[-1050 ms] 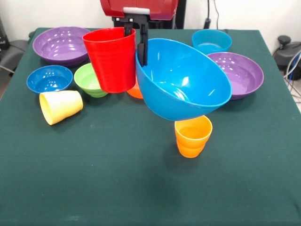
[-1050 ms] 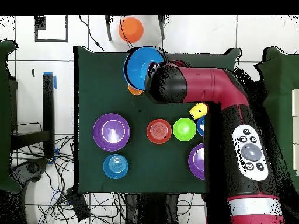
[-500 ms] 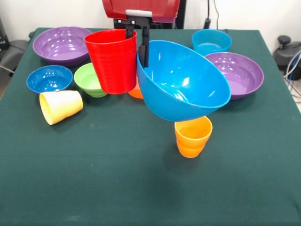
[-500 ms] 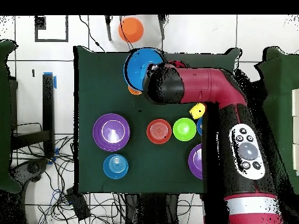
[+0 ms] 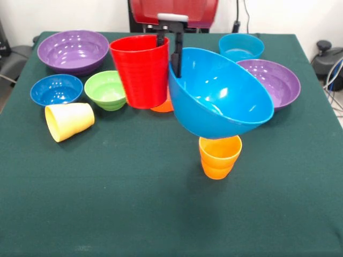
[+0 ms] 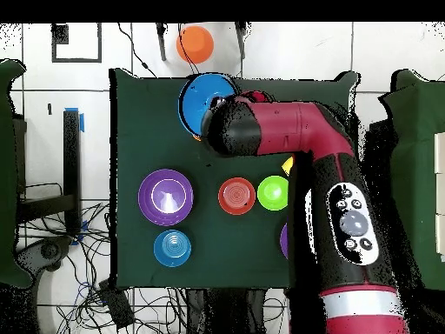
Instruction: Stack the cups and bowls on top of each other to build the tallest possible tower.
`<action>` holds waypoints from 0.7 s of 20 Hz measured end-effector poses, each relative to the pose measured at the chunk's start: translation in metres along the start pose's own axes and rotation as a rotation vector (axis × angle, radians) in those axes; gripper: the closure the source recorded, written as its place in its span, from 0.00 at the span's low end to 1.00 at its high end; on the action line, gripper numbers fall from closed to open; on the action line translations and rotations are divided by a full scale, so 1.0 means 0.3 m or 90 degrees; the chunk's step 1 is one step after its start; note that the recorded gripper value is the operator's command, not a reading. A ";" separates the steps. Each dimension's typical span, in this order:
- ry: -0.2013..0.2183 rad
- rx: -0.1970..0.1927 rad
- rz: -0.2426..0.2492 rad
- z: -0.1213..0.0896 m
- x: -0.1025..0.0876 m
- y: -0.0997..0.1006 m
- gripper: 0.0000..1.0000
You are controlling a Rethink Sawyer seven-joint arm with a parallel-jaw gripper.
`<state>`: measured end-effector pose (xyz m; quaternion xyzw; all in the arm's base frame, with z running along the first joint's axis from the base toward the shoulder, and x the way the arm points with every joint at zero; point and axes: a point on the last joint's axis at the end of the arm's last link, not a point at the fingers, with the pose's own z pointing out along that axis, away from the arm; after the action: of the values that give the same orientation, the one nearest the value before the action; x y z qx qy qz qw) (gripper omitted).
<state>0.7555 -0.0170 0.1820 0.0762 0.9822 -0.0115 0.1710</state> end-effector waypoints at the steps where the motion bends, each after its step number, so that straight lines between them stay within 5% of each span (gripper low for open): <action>1: 0.000 0.000 -0.002 0.000 0.002 0.006 1.00; 8: 0.005 0.001 -0.029 0.030 0.040 0.106 1.00; 14: -0.019 -0.013 -0.036 0.078 0.040 0.153 1.00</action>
<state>0.7591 0.0289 0.1562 0.0466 0.9814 -0.0078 0.1861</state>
